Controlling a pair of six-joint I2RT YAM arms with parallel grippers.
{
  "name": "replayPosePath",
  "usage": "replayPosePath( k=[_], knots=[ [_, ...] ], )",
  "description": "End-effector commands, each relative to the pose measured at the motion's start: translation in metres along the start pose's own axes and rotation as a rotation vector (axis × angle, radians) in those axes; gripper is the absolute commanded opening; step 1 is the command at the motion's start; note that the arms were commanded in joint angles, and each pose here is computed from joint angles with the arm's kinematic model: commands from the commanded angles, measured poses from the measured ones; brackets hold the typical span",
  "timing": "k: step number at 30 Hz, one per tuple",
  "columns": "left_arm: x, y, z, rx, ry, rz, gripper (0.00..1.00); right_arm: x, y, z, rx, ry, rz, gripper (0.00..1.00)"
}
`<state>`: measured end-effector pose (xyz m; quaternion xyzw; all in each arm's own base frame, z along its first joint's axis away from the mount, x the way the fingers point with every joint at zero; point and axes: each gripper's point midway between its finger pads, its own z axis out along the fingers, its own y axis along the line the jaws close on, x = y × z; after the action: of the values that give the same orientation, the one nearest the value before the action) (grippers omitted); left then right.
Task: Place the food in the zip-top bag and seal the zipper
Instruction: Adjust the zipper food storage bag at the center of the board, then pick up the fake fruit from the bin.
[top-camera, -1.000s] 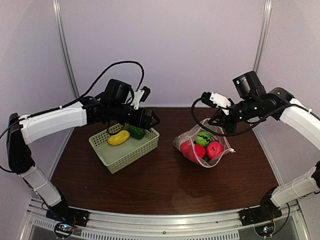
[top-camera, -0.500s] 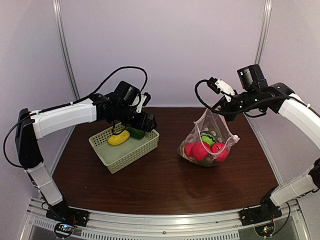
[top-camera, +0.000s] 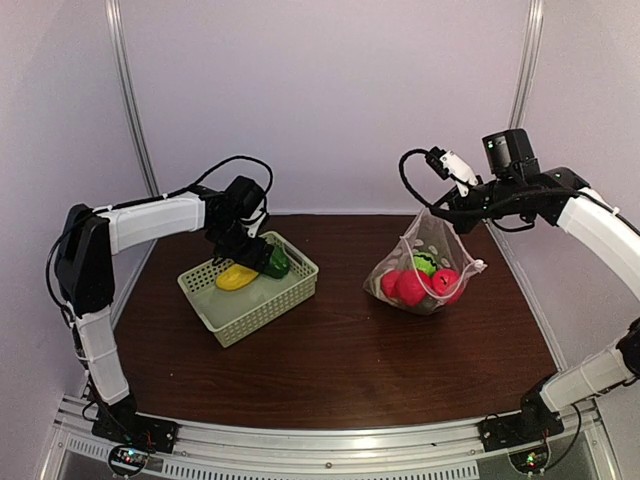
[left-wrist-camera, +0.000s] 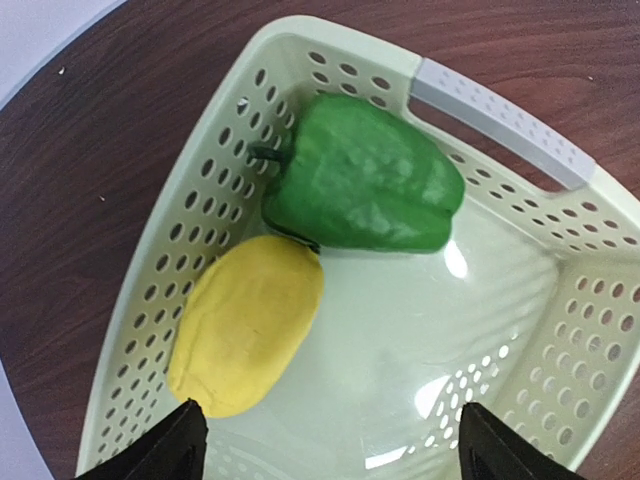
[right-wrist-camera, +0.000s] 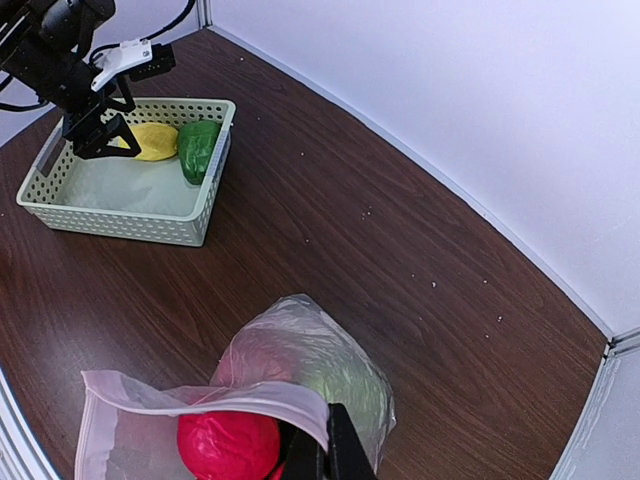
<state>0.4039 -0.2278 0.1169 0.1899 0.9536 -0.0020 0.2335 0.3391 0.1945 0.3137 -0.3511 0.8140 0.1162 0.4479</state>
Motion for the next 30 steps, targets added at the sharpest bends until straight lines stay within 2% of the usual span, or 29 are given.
replayPosePath(
  k=[1, 9, 30],
  knots=[
    [-0.016, 0.017, 0.006, -0.007, -0.009, 0.120, 0.86, -0.012, -0.006, -0.011, 0.034, -0.073, 0.011, 0.00],
    [-0.018, 0.031, 0.026, -0.096, 0.034, 0.262, 0.83, -0.006, -0.003, -0.008, 0.017, -0.066, 0.016, 0.00],
    [0.023, 0.035, 0.082, -0.116, 0.189, 0.305, 0.75, -0.002, 0.000, -0.006, -0.003, -0.064, 0.039, 0.00]
  ],
)
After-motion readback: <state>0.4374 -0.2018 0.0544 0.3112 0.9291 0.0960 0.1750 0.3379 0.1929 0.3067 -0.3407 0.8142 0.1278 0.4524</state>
